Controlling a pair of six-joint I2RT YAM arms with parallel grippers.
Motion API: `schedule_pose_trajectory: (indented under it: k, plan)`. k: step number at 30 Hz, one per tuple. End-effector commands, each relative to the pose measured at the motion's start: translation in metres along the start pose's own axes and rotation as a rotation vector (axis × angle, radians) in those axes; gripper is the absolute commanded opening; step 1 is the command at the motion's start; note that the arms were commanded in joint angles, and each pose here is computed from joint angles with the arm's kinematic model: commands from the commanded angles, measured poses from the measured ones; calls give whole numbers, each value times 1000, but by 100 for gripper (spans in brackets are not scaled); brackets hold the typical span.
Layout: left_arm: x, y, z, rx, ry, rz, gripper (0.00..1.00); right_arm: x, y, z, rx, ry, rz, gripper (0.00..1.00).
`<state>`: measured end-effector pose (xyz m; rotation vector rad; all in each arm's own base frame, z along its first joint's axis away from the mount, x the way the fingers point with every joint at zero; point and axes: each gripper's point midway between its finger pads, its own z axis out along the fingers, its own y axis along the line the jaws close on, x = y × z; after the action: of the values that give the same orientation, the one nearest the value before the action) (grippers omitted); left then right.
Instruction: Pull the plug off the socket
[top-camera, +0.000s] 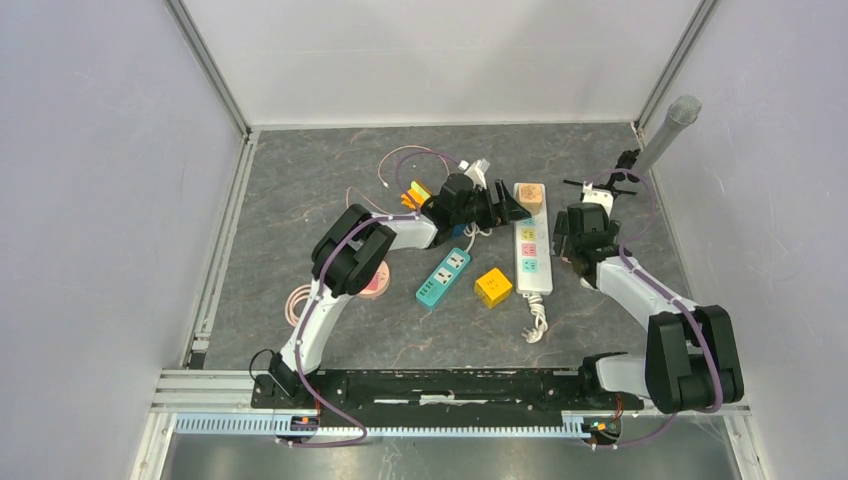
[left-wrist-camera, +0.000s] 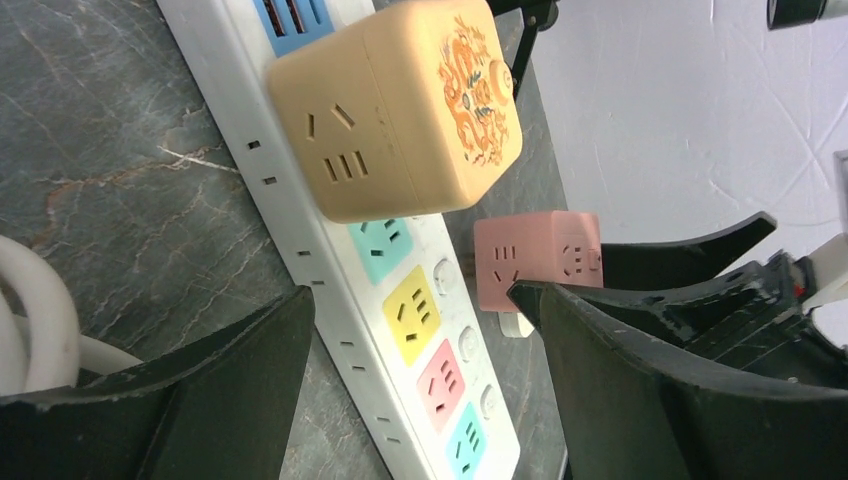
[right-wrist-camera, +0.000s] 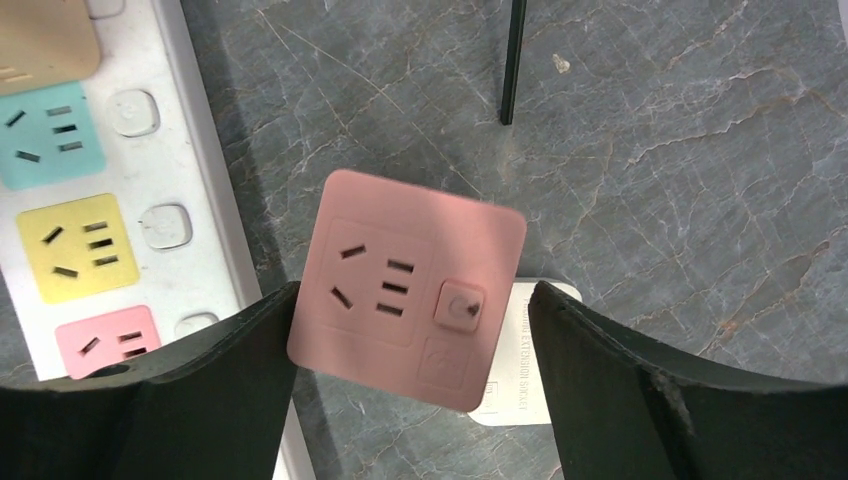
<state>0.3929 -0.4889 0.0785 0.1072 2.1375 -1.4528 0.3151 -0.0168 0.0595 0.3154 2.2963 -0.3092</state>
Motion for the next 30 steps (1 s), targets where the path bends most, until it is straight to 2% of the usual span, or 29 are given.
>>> schedule_pose_trajectory:
  k: [1,7,11,17,28,30]
  plan:
    - [-18,-40,-9,58,-61,131,89,-26,5,-8,-45,-92,27,87]
    - [-20,-43,-15,27,-97,188,89,-38,9,-13,-70,-113,29,88]
    - [-20,-44,-17,3,-115,217,89,-47,22,-20,-153,-139,28,89]
    - [-20,-44,-18,-15,-123,221,76,-64,29,-31,-213,-224,50,88]
    - [-27,-33,-25,-95,-178,212,71,-98,79,-48,-482,-325,49,89]
    - [-28,-31,-26,-111,-186,207,68,-103,86,-47,-500,-333,53,92]
